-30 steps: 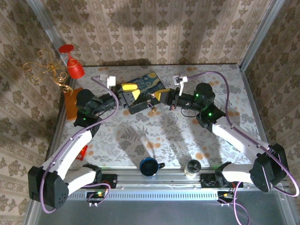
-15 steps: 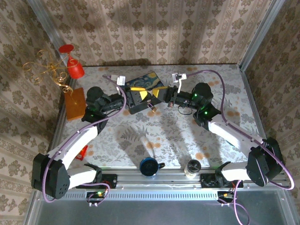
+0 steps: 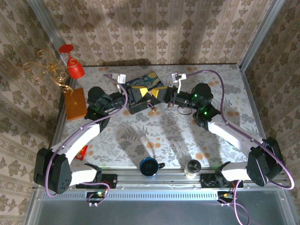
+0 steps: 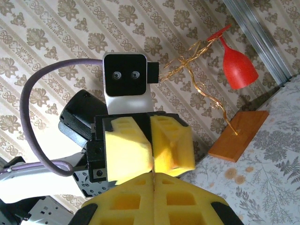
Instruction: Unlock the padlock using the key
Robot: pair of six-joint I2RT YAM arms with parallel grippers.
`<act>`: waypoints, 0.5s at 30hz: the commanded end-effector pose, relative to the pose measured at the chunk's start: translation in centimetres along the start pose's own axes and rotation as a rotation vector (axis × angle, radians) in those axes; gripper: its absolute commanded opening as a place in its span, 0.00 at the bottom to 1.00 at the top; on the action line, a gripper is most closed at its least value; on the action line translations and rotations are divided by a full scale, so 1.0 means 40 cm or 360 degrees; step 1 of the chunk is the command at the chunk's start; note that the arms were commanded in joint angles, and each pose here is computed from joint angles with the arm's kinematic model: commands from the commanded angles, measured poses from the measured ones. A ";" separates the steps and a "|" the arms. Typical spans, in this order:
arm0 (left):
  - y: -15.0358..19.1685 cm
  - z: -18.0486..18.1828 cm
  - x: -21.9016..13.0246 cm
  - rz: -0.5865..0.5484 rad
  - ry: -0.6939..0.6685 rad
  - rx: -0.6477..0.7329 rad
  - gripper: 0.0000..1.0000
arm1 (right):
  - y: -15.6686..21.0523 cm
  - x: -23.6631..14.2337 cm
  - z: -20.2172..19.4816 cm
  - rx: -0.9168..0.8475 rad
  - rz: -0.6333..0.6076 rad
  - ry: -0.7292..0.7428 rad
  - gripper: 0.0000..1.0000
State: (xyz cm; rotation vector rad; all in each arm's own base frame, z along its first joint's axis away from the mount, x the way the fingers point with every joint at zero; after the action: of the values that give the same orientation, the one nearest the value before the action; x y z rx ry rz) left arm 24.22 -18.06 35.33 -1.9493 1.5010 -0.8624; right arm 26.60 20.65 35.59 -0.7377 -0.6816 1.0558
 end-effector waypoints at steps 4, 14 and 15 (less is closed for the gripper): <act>-0.012 -0.022 0.003 0.0003 0.0089 0.0077 0.00 | -0.020 0.006 0.023 -0.0042 -0.0047 -0.0065 0.00; -0.014 -0.022 0.001 -0.0024 0.0066 0.0107 0.00 | -0.012 0.032 0.033 -0.0030 0.0052 -0.0128 0.17; -0.014 -0.021 0.001 -0.0024 0.0065 0.0104 0.00 | -0.011 0.035 0.035 -0.0035 0.0065 -0.0135 0.17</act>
State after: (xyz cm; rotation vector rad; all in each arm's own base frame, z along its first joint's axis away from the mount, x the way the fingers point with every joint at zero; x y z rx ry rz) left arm 24.08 -18.02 35.67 -1.9349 1.4958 -0.9005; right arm 26.74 21.44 35.43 -0.7266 -0.6789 1.0849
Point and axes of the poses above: each hand's point on the last joint's axis, 136 mm out from that joint toward the fingers, its own x axis out along the fingers, its own z axis along the line the jaws close on, y = z × x, the point moved 10 cm from there along -x, back along the fingers, and after that the axes turned 3 degrees about -x, right-handed, at the moved point
